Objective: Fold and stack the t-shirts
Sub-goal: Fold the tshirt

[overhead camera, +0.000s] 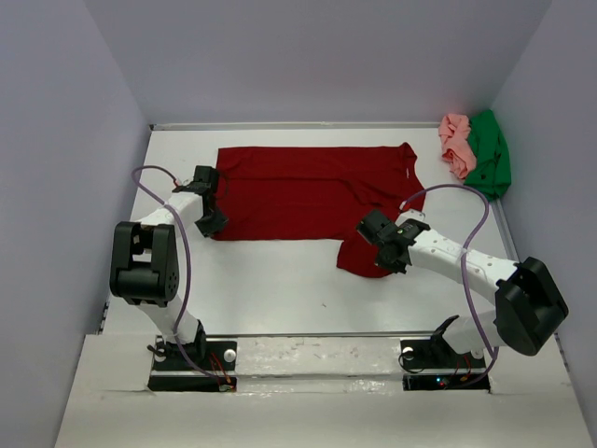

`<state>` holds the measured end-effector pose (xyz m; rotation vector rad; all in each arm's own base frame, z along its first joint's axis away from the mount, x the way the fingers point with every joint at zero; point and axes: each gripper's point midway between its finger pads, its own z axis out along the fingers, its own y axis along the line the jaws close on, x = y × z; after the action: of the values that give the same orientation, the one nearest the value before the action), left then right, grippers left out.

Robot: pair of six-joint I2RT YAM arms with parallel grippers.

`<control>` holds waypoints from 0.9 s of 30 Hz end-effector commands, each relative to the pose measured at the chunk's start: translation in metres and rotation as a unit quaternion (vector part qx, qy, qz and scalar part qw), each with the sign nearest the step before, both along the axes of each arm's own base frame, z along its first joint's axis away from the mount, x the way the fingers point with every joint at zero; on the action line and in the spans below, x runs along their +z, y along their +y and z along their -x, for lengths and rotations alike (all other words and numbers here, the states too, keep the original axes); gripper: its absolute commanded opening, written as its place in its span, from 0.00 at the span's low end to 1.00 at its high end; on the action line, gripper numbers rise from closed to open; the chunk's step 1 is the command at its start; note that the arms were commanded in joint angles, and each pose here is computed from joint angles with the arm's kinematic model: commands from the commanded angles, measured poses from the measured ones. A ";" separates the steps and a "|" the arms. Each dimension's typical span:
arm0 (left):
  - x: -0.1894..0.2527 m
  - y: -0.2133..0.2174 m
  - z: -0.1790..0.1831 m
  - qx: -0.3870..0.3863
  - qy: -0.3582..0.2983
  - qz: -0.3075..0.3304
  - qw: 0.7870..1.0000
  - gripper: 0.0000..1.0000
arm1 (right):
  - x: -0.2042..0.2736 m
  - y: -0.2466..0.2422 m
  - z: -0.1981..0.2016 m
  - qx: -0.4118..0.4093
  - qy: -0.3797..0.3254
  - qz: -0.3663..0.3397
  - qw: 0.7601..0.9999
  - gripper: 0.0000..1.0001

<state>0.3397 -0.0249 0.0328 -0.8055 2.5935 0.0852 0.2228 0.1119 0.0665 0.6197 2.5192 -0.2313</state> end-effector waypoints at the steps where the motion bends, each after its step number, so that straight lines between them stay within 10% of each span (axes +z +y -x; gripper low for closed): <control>1: 0.003 0.002 -0.002 0.008 0.000 -0.009 1.000 0.28 | 0.002 0.000 -0.002 0.001 -0.011 0.000 1.000 0.00; 6: 0.005 0.001 0.006 0.010 0.001 -0.005 1.000 0.00 | 0.002 0.001 -0.002 0.001 -0.010 -0.001 1.000 0.00; 27: 0.042 0.000 0.090 0.071 -0.001 0.034 0.997 0.00 | 0.042 -0.020 0.029 -0.052 -0.040 0.002 0.998 0.00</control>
<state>0.2731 -0.0359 0.0727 -0.9617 2.5396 -0.0541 0.1997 0.1071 0.0824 0.6666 2.5084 -0.2212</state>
